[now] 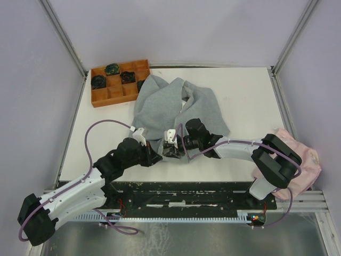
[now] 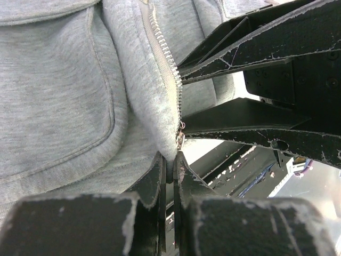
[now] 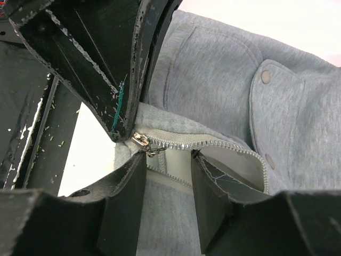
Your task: Zip up the jacket
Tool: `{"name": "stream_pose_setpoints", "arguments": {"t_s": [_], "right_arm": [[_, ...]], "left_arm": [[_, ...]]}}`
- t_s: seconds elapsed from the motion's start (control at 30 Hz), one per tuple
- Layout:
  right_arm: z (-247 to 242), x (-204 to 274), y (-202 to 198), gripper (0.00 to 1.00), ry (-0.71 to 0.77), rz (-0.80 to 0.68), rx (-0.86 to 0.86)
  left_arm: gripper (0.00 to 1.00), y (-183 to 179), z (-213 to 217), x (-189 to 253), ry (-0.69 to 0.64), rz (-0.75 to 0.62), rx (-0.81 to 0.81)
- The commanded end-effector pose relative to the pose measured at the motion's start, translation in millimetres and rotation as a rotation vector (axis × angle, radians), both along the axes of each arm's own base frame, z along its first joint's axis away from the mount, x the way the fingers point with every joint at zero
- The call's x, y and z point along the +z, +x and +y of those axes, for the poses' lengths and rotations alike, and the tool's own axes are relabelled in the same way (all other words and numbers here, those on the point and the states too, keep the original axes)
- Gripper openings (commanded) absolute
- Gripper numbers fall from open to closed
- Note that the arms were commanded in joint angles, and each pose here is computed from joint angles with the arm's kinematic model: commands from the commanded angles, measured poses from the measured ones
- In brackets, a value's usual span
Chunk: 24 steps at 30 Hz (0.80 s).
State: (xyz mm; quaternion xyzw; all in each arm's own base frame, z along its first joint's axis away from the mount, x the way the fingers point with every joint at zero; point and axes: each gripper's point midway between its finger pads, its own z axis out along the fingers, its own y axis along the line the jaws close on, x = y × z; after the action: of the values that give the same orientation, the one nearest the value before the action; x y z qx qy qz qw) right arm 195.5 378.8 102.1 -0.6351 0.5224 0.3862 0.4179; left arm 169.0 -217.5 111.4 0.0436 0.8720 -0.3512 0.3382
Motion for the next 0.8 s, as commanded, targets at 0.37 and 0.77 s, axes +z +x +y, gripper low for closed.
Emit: {"name": "stream_pose_setpoints", "arguments": {"t_s": [0.37, 0.77], "right_arm": [[19.0, 34.8, -23.4, 0.23, 0.104, 0.018, 0.138], [-21.4, 41.2, 36.6, 0.00, 0.030, -0.151, -0.192]], "left_arm": [[0.03, 17.6, -11.6, 29.0, -0.078, -0.115, 0.002], [0.03, 16.9, 4.1, 25.0, -0.027, -0.102, 0.058]]}}
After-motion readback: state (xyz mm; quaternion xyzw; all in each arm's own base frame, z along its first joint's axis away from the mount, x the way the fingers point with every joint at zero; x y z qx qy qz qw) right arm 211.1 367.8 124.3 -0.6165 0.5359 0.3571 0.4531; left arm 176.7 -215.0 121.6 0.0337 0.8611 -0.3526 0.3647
